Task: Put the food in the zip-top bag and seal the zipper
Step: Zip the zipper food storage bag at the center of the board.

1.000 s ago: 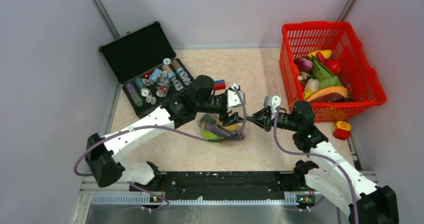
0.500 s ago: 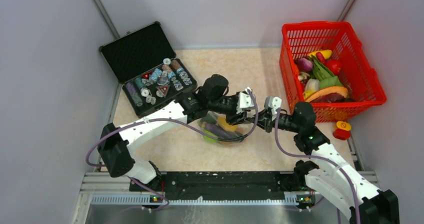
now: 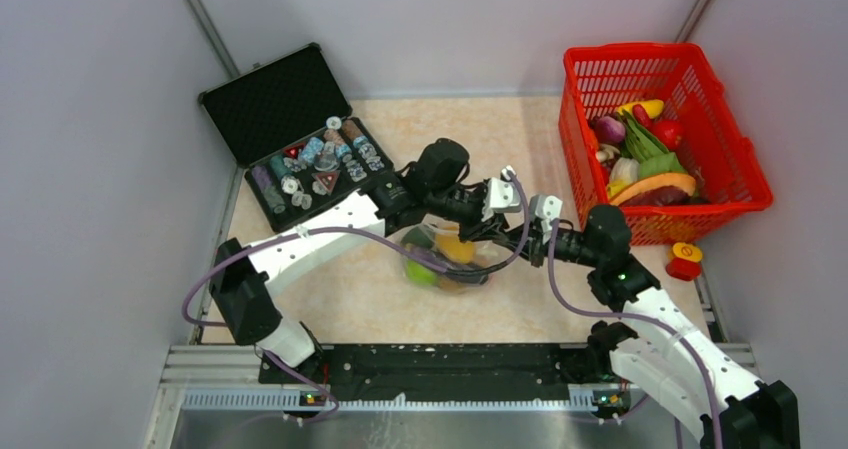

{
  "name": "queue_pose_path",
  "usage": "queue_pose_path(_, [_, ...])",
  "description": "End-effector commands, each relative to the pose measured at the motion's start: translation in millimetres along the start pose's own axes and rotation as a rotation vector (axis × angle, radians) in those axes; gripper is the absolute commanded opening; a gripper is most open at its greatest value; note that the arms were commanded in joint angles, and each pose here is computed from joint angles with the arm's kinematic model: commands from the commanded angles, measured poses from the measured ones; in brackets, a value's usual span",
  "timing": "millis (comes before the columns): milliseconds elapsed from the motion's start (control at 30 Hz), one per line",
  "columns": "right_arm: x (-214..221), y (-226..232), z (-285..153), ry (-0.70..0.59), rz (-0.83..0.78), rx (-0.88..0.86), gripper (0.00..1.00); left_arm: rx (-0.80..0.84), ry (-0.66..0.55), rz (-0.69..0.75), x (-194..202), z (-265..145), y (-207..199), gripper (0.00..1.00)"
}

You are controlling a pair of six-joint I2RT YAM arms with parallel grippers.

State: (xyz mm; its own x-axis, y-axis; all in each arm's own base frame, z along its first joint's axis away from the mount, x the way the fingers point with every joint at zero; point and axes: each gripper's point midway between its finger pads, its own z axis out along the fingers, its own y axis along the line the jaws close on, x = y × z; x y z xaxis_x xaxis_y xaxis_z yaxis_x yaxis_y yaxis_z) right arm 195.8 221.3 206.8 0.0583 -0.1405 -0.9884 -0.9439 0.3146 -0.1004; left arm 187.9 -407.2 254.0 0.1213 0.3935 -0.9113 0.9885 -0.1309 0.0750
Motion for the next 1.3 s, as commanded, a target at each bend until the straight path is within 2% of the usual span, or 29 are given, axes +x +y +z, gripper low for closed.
queue_pose_path(0, [-34.0,-4.3,0.0,-0.066,-0.096,0.007,0.0,0.043,0.04,-0.01,1.5,-3.2,-8.4,0.28])
queue_pose_path(167, [-35.9,-3.6,-0.6,-0.07,-0.101,0.007,0.0,0.061,0.053,0.008,3.8,-8.2,-14.2,0.36])
queue_pose_path(233, [-37.2,-3.4,-1.0,-0.073,-0.103,0.007,0.0,0.054,0.05,0.019,1.3,-9.6,-12.8,0.36])
queue_pose_path(567, [-41.2,-4.3,-2.0,-0.079,-0.101,0.019,0.0,0.07,0.023,0.049,-13.0,-13.5,-14.3,0.12])
queue_pose_path(733, [-40.5,-4.5,-3.6,-0.076,-0.101,0.029,0.0,0.04,0.078,0.039,1.0,-17.7,-12.9,0.01])
queue_pose_path(1033, [-37.8,-2.9,-4.0,-0.064,-0.082,0.026,0.0,-0.064,0.156,0.052,18.5,-30.4,-2.7,0.0])
queue_pose_path(1267, [-37.4,-3.0,-4.1,-0.064,-0.085,0.027,0.0,-0.109,0.16,0.056,18.7,-36.5,0.9,0.0])
